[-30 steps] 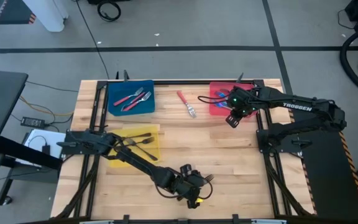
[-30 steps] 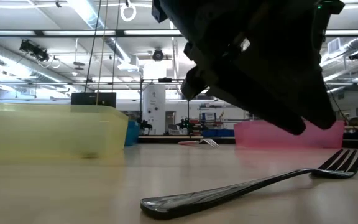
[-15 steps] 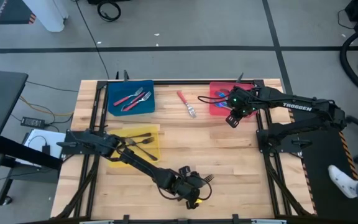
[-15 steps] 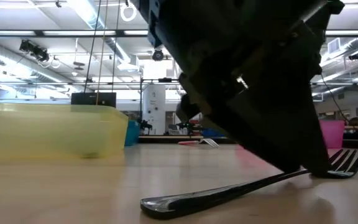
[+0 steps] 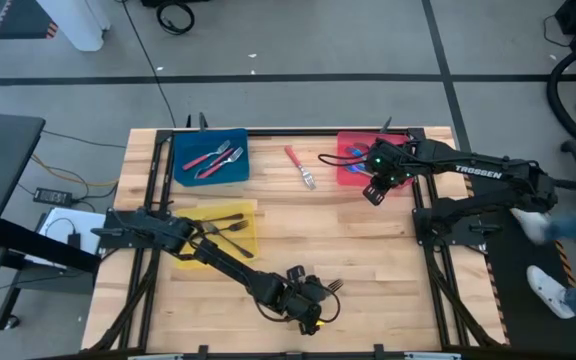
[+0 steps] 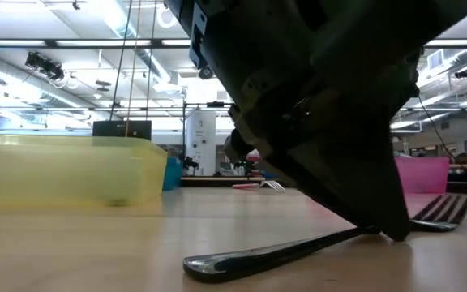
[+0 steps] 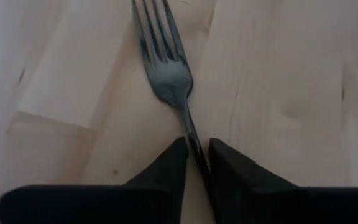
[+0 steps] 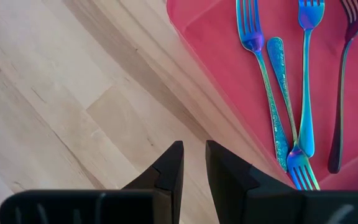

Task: Sort silverware by color (type)
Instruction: Put the black fork into the yellow bin

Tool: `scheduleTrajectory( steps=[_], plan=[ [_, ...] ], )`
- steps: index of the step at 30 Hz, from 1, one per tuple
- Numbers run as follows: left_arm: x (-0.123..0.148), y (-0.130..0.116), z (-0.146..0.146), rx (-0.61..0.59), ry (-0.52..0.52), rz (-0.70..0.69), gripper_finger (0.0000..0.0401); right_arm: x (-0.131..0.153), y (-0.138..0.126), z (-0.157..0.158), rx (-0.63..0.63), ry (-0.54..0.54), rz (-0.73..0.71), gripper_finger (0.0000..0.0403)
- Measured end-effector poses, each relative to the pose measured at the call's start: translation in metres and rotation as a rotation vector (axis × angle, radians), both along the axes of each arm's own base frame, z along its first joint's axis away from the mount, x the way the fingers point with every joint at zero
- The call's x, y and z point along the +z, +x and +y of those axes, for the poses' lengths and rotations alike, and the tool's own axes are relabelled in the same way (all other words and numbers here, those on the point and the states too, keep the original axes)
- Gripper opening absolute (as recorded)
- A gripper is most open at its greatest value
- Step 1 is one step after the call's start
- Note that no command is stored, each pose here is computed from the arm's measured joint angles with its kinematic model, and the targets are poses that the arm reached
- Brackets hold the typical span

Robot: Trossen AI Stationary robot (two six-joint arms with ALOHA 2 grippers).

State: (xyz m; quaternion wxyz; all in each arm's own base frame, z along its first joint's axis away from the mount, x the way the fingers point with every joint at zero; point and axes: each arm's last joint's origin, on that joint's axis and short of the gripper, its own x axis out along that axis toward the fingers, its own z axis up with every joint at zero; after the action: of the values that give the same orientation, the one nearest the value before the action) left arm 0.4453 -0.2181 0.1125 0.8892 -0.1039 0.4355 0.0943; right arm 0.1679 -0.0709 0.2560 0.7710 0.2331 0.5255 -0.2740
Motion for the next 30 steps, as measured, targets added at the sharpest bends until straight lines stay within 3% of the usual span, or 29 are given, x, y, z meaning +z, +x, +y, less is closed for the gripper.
scheduleTrajectory(
  steps=[5,12,15,20,25,30],
  plan=[
    [-0.002,-0.001,0.002,-0.025,0.031,0.013,0.0016,0.000,0.000,0.000,0.006,-0.002,0.001,0.0077],
    [0.012,0.000,0.003,-0.105,0.084,0.034,0.0005,0.000,0.000,0.000,0.007,-0.003,0.001,0.0077],
    [0.031,-0.004,0.010,-0.138,0.133,0.087,0.0003,0.000,0.000,0.000,0.027,-0.014,0.003,0.0077],
    [0.090,-0.007,0.024,-0.118,0.130,0.068,0.0002,0.001,0.002,-0.001,0.049,-0.028,-0.010,0.0077],
    [0.124,-0.018,0.042,-0.102,0.161,0.155,0.0001,0.001,0.003,0.000,0.076,-0.039,-0.019,0.0077],
    [0.171,-0.048,0.066,-0.018,0.212,0.220,0.0001,0.002,0.005,0.001,0.094,-0.046,-0.024,0.0077]
  ],
)
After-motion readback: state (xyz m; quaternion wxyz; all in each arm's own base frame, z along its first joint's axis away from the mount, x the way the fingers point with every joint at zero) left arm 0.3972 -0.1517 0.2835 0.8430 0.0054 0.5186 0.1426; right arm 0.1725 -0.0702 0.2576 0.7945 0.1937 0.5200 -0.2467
